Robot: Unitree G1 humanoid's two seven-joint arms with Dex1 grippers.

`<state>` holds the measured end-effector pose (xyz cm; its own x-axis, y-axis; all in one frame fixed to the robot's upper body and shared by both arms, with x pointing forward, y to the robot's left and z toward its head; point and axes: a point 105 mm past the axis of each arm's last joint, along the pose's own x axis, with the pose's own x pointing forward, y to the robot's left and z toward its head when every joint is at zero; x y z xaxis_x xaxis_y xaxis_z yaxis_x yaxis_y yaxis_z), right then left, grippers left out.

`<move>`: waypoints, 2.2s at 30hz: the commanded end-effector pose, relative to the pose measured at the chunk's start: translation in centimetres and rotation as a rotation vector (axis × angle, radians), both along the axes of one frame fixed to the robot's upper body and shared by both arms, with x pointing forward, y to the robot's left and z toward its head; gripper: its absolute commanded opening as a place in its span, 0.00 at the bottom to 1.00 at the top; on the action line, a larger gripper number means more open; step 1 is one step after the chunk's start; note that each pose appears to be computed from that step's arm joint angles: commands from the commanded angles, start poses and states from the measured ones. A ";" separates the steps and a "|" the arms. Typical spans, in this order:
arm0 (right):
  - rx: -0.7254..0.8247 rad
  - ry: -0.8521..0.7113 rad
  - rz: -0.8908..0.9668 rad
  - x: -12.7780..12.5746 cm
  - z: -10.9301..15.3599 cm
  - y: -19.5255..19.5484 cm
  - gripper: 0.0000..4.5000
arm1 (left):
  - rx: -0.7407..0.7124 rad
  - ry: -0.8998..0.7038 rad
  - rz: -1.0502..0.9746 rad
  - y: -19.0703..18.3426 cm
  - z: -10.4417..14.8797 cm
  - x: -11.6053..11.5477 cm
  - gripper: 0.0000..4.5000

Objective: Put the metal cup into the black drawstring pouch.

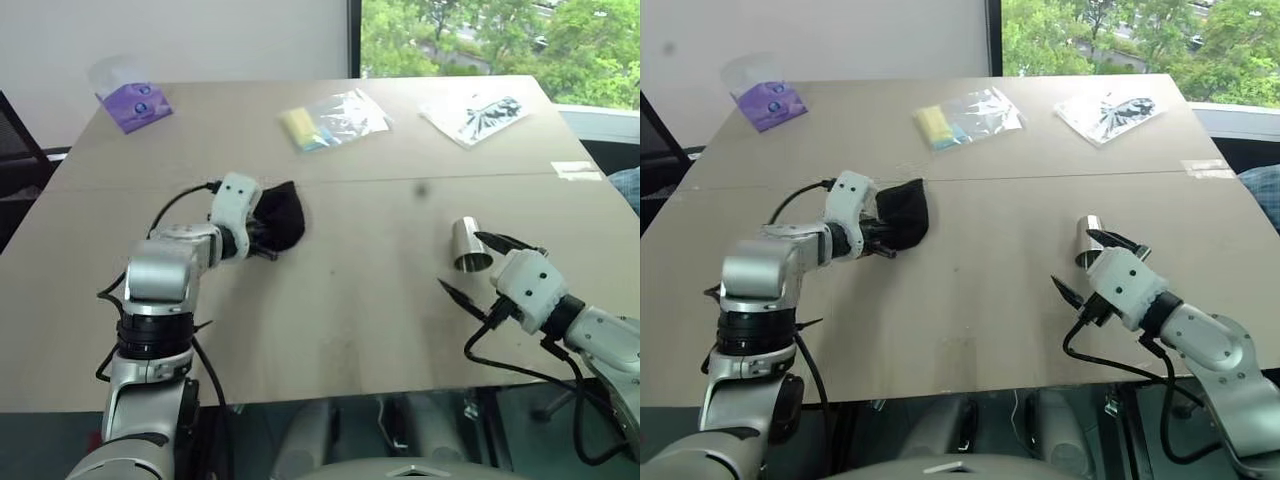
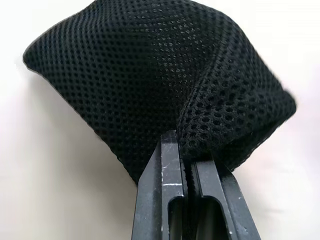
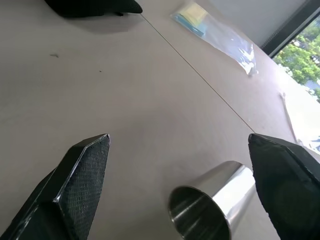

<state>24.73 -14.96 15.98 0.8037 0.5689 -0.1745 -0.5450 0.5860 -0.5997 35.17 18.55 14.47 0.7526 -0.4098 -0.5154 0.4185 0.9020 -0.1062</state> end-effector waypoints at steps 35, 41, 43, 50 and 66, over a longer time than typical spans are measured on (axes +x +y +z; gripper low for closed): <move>0.086 -0.026 -0.153 6.2 0.5 -1.5 0.02 | -0.132 -0.051 -0.049 -4.3 4.3 -0.3 0.00; 0.306 0.062 0.046 4.1 2.1 2.6 0.02 | -0.266 0.042 -0.057 -6.9 3.8 0.2 0.00; 0.318 0.078 0.095 3.4 2.0 3.6 0.02 | -0.283 0.074 -0.059 -7.7 3.5 0.5 0.00; 0.419 0.132 0.225 2.1 1.9 6.7 0.02 | -0.364 0.126 -0.073 -8.9 4.0 1.3 0.00; 0.481 0.130 0.201 5.3 0.6 9.1 0.02 | -0.368 0.123 -0.135 -9.8 4.1 0.6 0.00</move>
<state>29.69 -5.83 15.63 0.6469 0.7625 0.0062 -0.7488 0.6367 -0.1841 36.18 8.96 17.52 0.6159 -0.6627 -0.4261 0.4476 0.7394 -0.5029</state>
